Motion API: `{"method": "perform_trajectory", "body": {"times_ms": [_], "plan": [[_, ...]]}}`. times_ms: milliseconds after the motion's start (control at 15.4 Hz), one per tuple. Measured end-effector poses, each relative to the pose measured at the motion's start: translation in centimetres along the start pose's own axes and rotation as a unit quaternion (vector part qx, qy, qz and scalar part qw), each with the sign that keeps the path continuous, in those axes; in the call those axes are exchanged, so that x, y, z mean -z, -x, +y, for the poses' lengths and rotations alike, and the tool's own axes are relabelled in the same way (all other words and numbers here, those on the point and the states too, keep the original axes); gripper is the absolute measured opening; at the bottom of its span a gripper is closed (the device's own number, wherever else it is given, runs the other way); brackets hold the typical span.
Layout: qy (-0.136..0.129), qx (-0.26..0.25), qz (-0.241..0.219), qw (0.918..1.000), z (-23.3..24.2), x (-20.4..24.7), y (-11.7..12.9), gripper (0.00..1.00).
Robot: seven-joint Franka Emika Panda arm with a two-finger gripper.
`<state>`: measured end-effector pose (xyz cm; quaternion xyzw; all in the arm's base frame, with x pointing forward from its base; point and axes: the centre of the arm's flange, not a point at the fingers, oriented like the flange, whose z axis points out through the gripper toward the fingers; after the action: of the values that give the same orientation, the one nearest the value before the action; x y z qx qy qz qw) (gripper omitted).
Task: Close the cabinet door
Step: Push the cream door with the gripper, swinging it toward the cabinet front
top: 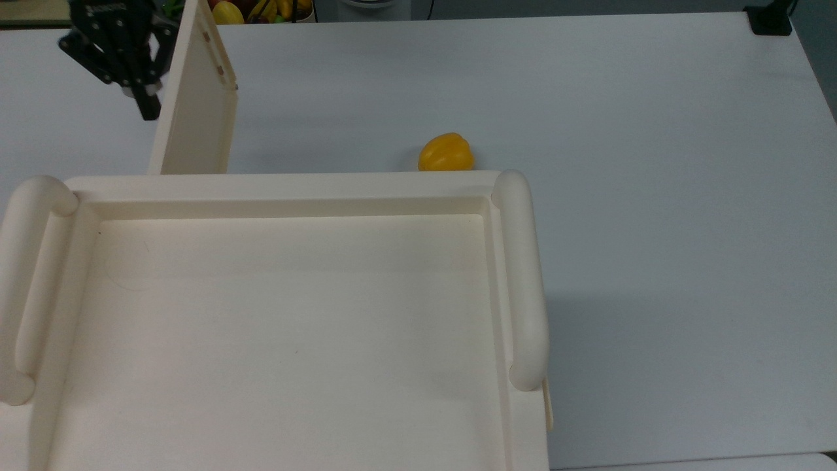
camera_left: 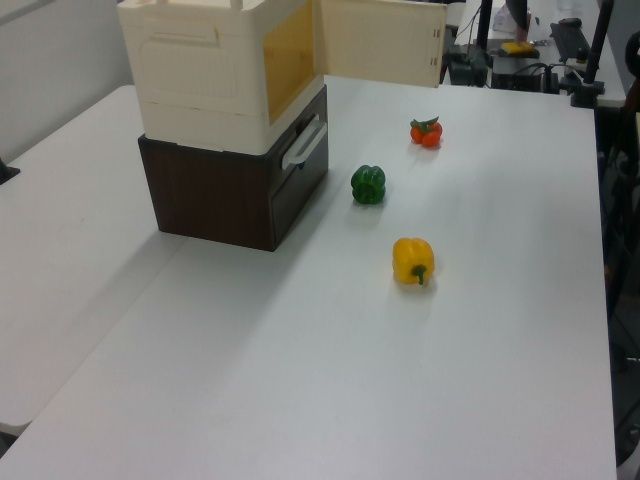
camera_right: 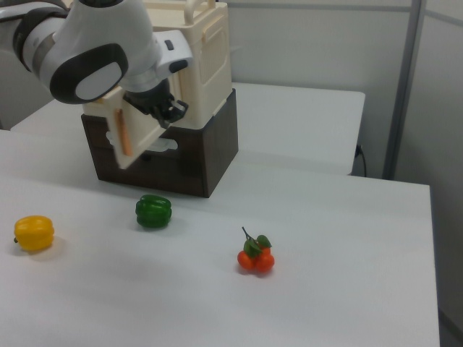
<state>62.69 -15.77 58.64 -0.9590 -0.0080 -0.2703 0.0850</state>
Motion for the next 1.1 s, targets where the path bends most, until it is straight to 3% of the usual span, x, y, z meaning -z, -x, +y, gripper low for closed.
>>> {"method": "perform_trajectory", "body": {"times_ms": [259,519,1102], "plan": [[-0.024,0.005,-0.011,0.9996,-3.1,-2.5,-0.3,0.01],[-0.038,-0.001,0.019,0.9991,-6.5,-4.5,-1.4,0.01],[-0.018,-0.004,0.119,0.9928,-11.2,-10.3,-3.1,0.01]]}}
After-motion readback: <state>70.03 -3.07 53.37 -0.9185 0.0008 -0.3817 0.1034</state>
